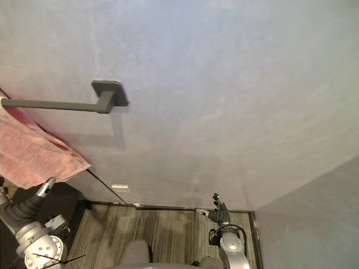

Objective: Organize washtable

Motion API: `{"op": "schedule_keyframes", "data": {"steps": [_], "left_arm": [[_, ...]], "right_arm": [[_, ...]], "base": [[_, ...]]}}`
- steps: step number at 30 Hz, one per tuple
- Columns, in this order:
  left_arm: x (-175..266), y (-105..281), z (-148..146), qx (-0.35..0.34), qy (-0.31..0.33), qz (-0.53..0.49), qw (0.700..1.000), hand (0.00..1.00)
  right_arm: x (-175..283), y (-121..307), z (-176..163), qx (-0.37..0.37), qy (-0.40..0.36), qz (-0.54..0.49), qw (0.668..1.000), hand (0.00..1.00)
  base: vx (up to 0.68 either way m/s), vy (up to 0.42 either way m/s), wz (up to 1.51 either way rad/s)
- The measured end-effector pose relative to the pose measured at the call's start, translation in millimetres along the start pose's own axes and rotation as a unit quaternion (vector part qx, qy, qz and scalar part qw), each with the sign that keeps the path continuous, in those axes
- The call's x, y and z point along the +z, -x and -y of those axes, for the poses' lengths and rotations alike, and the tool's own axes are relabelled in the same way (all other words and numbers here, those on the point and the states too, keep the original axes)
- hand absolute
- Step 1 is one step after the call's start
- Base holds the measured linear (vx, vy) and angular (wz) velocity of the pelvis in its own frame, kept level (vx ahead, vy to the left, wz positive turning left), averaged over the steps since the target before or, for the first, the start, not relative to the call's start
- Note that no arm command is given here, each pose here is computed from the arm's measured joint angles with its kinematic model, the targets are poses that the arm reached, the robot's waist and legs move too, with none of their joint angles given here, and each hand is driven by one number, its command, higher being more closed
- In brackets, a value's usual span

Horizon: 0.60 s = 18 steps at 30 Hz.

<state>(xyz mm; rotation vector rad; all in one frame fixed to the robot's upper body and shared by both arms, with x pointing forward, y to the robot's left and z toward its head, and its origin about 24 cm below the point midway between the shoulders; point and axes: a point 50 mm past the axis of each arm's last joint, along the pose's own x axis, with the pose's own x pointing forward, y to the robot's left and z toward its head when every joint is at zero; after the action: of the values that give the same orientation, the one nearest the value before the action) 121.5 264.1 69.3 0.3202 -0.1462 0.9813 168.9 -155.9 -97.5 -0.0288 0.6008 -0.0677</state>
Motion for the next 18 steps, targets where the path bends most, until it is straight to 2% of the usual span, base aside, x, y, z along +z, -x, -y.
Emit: {"op": "schedule_keyframes", "data": {"steps": [5, 9, 13, 18], "left_arm": [[-1, -4, -16, 0.051, -0.035, 0.011, 0.998, 0.00], [10, -19, -9, 0.086, -0.019, 0.045, 0.995, 0.00], [23, -27, 6, 0.095, 0.012, 0.072, 0.993, 0.00], [29, -22, 24, 0.062, 0.045, 0.071, 0.995, 0.00]], "right_arm": [[-34, 2, 2, -0.011, -0.025, -0.081, 0.996, 0.00], [-52, 8, -13, 0.001, -0.045, -0.122, 0.992, 0.00], [-35, -2, -11, 0.001, -0.040, -0.090, 0.995, 0.00], [-11, -7, -25, 0.032, -0.025, -0.044, 0.998, 0.00]], "base": [[0.11, 0.333, 0.31], [0.03, 0.315, 0.34], [-0.10, 0.252, -0.16], [-0.16, 0.225, -0.88]]}}
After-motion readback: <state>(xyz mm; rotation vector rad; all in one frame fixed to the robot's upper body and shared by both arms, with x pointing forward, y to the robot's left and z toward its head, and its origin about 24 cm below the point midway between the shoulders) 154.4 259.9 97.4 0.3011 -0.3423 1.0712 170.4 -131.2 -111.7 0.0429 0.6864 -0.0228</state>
